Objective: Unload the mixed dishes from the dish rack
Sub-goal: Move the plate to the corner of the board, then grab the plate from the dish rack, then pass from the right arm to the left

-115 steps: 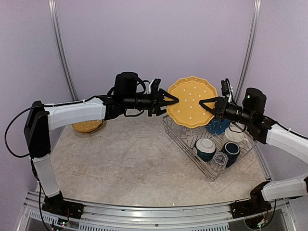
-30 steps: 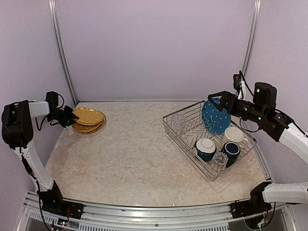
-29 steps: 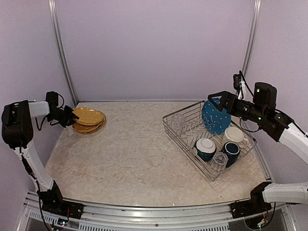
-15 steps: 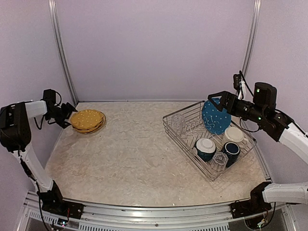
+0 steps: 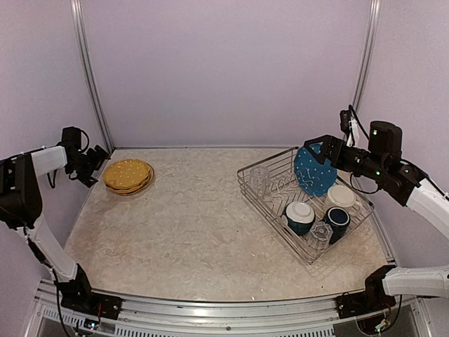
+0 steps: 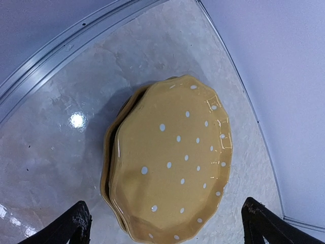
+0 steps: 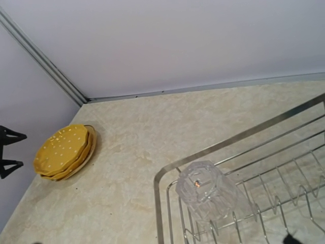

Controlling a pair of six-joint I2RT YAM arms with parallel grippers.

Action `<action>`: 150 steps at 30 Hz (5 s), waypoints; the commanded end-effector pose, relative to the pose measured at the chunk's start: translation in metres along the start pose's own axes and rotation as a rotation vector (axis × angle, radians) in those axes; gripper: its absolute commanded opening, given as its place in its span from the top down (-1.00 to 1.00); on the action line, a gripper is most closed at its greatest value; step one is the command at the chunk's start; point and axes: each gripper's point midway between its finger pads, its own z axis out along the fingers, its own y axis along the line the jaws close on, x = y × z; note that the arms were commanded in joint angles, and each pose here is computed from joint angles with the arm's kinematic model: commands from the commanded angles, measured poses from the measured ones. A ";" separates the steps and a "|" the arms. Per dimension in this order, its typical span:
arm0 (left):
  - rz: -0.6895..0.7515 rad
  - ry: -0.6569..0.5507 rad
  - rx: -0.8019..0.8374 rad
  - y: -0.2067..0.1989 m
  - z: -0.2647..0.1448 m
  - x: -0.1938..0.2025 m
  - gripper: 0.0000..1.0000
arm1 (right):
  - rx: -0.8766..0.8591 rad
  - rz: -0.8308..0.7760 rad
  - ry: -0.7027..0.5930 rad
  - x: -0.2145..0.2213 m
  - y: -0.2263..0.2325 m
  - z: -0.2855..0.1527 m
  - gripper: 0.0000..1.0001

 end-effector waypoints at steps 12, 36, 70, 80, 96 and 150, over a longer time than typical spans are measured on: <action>-0.018 0.071 -0.055 0.003 0.049 0.010 -0.98 | 0.029 -0.010 -0.030 -0.012 -0.003 -0.007 -0.99; -0.030 -0.008 0.050 -0.013 -0.019 0.016 -0.98 | 0.463 -0.210 0.110 -0.011 -0.085 -0.003 -1.00; 1.080 0.193 0.761 -0.207 -0.226 0.241 -0.98 | 0.568 -0.311 0.547 0.030 -0.229 0.095 0.28; 0.971 0.280 0.768 -0.208 -0.205 0.251 -0.98 | 0.538 -0.339 0.472 0.012 -0.203 0.083 0.87; 0.808 0.460 0.753 -0.203 -0.167 0.278 -0.98 | 0.572 -0.419 0.267 -0.057 -0.153 0.040 1.00; 0.612 0.636 1.002 -0.333 -0.155 0.435 0.62 | -0.459 0.331 -0.055 -0.007 0.062 0.005 1.00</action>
